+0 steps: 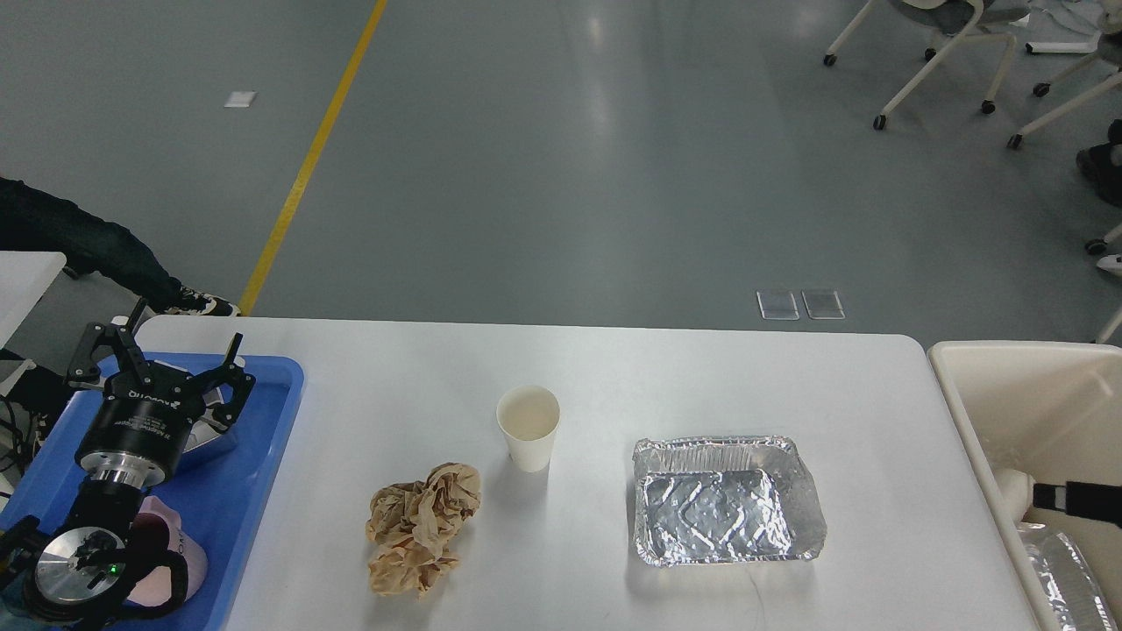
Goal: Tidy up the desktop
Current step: 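Move the right gripper to the near edge of the foil tray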
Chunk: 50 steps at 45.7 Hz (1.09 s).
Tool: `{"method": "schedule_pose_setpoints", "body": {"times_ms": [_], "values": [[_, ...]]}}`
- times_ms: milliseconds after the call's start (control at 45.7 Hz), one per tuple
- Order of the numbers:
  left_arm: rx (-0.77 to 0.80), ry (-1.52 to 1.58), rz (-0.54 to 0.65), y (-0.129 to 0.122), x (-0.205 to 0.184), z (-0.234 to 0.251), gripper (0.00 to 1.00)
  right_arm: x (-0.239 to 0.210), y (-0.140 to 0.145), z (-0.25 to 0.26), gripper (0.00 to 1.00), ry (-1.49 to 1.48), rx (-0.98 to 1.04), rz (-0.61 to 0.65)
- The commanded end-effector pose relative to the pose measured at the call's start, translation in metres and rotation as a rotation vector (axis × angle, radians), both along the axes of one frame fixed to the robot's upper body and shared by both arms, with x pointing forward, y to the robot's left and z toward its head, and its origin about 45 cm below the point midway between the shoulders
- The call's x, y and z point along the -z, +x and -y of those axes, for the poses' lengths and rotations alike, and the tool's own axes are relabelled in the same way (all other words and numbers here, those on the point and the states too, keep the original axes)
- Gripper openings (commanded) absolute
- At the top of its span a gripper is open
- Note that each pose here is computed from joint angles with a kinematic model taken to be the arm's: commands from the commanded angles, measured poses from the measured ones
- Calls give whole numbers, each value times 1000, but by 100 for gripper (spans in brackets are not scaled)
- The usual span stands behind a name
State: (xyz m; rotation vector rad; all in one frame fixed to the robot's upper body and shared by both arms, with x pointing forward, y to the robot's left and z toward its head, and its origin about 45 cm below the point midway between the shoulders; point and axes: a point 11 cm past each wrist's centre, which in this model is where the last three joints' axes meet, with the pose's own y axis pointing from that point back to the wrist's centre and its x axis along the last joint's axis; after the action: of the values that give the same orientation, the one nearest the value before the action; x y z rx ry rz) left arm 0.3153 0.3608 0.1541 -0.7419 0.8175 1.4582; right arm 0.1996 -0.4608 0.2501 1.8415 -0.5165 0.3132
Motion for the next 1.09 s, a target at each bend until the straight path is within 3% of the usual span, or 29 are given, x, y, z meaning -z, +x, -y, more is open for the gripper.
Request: {"method": "schedule_pose_setpoints", "body": {"times_ms": [0,88,197,482,591,766,898,1073], "values": [[8,-1,4,0,1,3,97,10,-23,10,100,-140,-8,-53],[16,9,7,1,0,4,97,10,-34,19,100,-190,10,-52],[5,10,-11,1,6,2,97,6,-34,29,100,-226,32,48],[7,18,-24,1,8,2,97,28,-11,47,100,-195,124,173],[9,24,-25,2,7,1,97,59,-7,29,100,-104,135,142],[25,15,-35,2,9,5,97,88,24,-21,100,-20,9,142],[92,7,-73,2,13,15,97,91,56,-41,100,11,-20,177],[98,15,-109,1,17,15,97,99,67,-72,100,43,-107,150]]}}
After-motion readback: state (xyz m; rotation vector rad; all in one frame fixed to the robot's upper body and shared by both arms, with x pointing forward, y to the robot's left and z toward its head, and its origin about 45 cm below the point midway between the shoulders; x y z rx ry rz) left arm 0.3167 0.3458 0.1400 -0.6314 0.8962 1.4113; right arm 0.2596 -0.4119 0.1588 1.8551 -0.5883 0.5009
